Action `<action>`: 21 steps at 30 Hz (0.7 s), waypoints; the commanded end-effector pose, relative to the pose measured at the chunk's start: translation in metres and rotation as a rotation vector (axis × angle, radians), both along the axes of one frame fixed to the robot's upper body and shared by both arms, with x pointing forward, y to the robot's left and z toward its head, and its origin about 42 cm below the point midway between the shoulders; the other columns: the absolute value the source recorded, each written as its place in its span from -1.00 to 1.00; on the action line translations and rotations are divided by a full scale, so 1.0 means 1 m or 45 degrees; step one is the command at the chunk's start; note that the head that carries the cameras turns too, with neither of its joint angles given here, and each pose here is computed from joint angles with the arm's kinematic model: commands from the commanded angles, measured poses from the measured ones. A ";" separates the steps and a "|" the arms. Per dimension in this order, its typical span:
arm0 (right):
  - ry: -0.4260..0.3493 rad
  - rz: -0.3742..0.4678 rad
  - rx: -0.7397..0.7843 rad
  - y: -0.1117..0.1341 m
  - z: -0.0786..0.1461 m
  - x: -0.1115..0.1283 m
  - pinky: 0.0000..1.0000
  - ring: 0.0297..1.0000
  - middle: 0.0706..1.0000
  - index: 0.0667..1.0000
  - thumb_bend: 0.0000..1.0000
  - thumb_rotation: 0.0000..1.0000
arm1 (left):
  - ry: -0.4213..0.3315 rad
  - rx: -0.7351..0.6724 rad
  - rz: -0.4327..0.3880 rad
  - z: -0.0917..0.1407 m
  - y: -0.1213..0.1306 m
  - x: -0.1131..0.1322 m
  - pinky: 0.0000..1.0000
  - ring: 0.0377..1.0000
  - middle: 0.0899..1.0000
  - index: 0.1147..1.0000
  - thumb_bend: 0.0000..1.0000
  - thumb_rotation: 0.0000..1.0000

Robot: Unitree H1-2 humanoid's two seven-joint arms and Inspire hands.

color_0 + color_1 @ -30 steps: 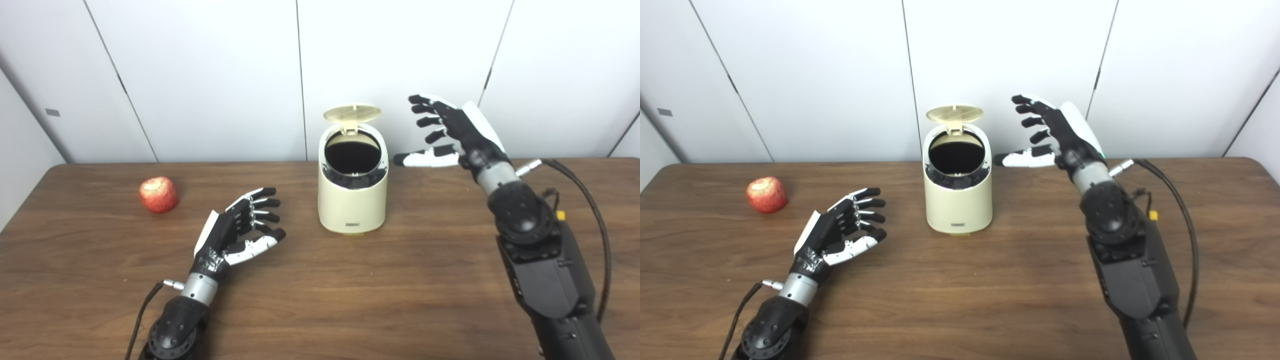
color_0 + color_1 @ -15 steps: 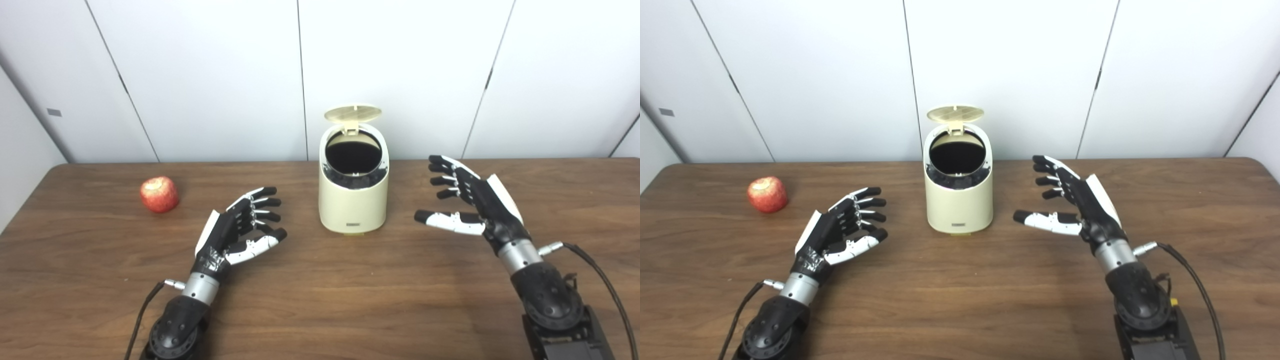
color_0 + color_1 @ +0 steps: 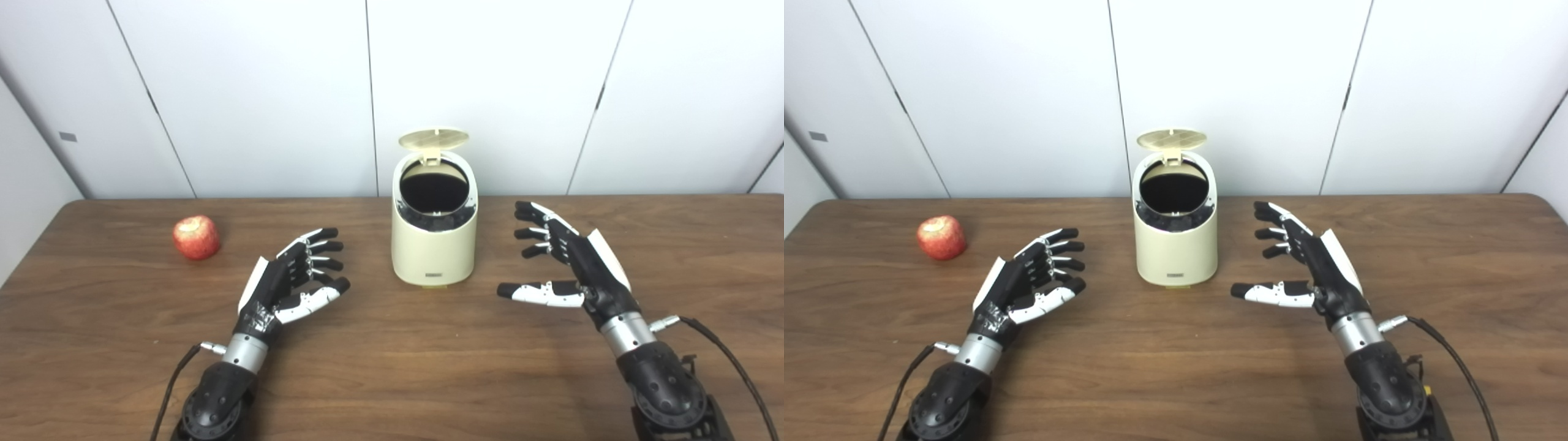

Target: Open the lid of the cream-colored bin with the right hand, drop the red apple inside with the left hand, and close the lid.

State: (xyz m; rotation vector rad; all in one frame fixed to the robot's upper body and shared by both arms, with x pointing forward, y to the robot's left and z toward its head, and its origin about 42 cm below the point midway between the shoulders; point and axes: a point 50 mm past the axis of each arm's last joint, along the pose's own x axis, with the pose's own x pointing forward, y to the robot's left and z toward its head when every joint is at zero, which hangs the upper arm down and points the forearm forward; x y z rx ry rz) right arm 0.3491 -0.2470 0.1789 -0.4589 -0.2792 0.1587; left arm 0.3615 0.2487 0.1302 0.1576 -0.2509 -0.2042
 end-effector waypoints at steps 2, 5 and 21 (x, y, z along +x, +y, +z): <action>-0.102 -0.004 0.008 -0.001 0.012 0.002 0.25 0.54 0.72 0.74 0.44 -0.61 | -0.136 -0.016 -0.011 0.025 0.000 0.009 0.07 0.29 0.48 0.62 0.40 -0.54; -0.105 -0.009 0.005 -0.001 0.009 0.001 0.29 0.53 0.71 0.74 0.46 -0.61 | -0.134 -0.022 -0.014 0.026 0.000 0.008 0.07 0.30 0.49 0.62 0.42 -0.53; -0.075 0.000 0.035 -0.016 0.000 -0.003 0.40 0.63 0.76 0.75 0.44 -0.65 | -0.100 -0.048 -0.036 0.019 -0.022 0.005 0.11 0.33 0.52 0.63 0.34 -0.68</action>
